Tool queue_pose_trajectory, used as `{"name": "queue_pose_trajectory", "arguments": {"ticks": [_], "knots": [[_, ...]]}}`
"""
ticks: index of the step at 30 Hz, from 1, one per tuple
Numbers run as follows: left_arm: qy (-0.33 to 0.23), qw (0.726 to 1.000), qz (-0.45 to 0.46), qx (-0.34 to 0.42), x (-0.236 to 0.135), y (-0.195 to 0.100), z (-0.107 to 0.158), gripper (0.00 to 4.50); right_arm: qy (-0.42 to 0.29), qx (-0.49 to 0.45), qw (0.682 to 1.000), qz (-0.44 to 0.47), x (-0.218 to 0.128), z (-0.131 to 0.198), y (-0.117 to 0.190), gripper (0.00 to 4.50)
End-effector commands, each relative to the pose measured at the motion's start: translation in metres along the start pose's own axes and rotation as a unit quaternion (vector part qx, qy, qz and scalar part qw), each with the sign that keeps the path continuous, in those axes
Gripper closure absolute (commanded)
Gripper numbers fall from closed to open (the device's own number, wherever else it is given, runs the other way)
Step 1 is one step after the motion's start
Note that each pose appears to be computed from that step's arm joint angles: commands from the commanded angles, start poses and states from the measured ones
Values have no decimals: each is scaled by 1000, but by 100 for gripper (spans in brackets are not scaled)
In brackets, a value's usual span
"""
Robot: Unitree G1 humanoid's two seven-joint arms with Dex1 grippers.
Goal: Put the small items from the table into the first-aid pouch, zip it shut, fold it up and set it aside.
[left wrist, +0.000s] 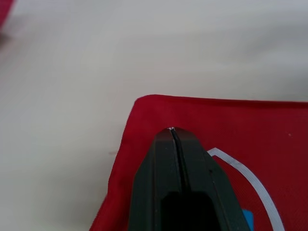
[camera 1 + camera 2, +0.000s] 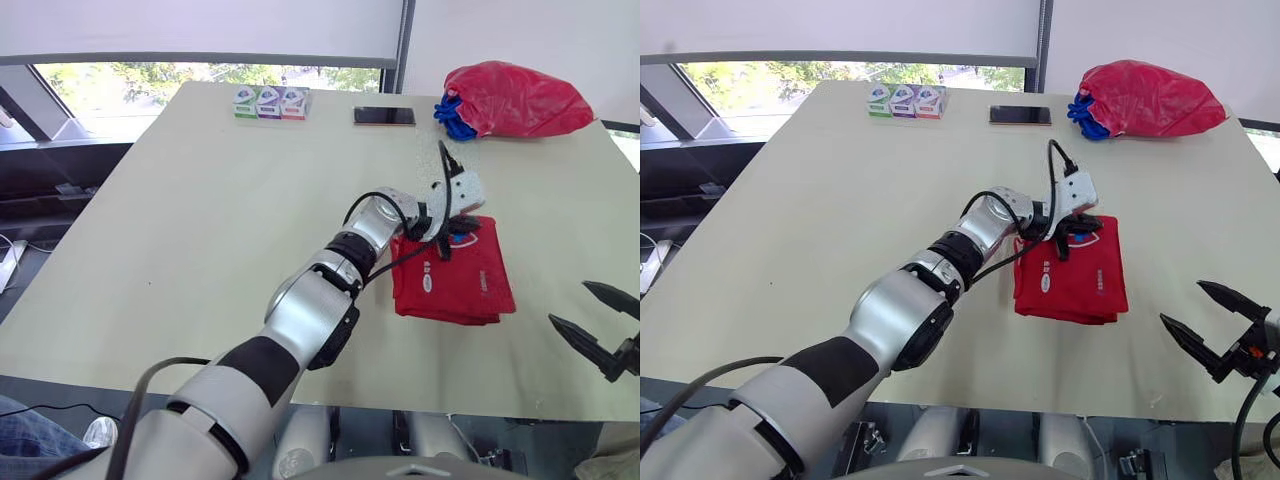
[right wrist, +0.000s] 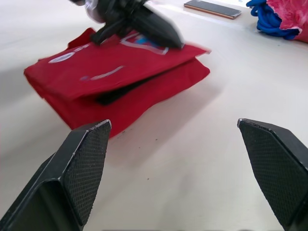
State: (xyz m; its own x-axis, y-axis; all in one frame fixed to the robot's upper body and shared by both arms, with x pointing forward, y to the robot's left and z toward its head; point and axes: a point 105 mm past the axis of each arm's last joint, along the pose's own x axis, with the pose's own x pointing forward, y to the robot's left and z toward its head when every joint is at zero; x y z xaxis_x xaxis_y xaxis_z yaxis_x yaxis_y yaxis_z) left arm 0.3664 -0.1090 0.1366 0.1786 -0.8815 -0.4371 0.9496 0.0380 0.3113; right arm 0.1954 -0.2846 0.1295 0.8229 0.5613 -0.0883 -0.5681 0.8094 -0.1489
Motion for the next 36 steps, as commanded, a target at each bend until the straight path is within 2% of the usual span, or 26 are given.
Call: {"name": "queue_pose_trajectory", "arguments": {"ticks": [1, 3, 5, 7, 9, 12, 18, 21, 25, 26, 29, 36], "knots": [[53, 997, -49, -24, 14, -26, -27, 446, -12, -13, 1000, -5, -2, 6, 0, 0], [46, 998, -29, -15, 11, -20, -25, 446, -12, -13, 1000, -7, -2, 6, 0, 0], [-1, 999, -16, -38, 8, -11, -7, 446, -17, -11, 1000, -18, 0, 7, -3, 0], [-65, 997, -5, -32, -6, 4, 19, 446, -17, 6, 999, -37, 3, 7, -8, 0], [-103, 994, -1, -22, -16, 12, 33, 446, -17, 22, 999, -45, 6, 8, -10, 0], [-179, 984, -15, -9, -48, 26, 54, 446, -44, 57, 996, -51, 20, 18, -9, 0], [-233, 972, -26, 33, -123, 41, 52, 446, -82, 123, 988, -38, 41, 38, -3, 0], [-235, 971, -24, 38, -159, 41, 39, 366, -77, 149, 986, -15, 51, 43, 5, 0], [-193, 980, -16, 39, -201, 31, 15, 185, -40, 193, 980, 22, 60, 38, 16, 0], [-185, 982, -17, 37, -207, 27, 11, 128, -29, 198, 979, 26, 61, 36, 18, 0], [-157, 987, -30, 26, -235, 7, 1, 11, 37, 224, 973, 46, 66, 18, 24, 0], [-104, 992, -74, 2, -266, -39, -9, 11, 138, 288, 944, 80, 73, -10, 39, 0]]}}
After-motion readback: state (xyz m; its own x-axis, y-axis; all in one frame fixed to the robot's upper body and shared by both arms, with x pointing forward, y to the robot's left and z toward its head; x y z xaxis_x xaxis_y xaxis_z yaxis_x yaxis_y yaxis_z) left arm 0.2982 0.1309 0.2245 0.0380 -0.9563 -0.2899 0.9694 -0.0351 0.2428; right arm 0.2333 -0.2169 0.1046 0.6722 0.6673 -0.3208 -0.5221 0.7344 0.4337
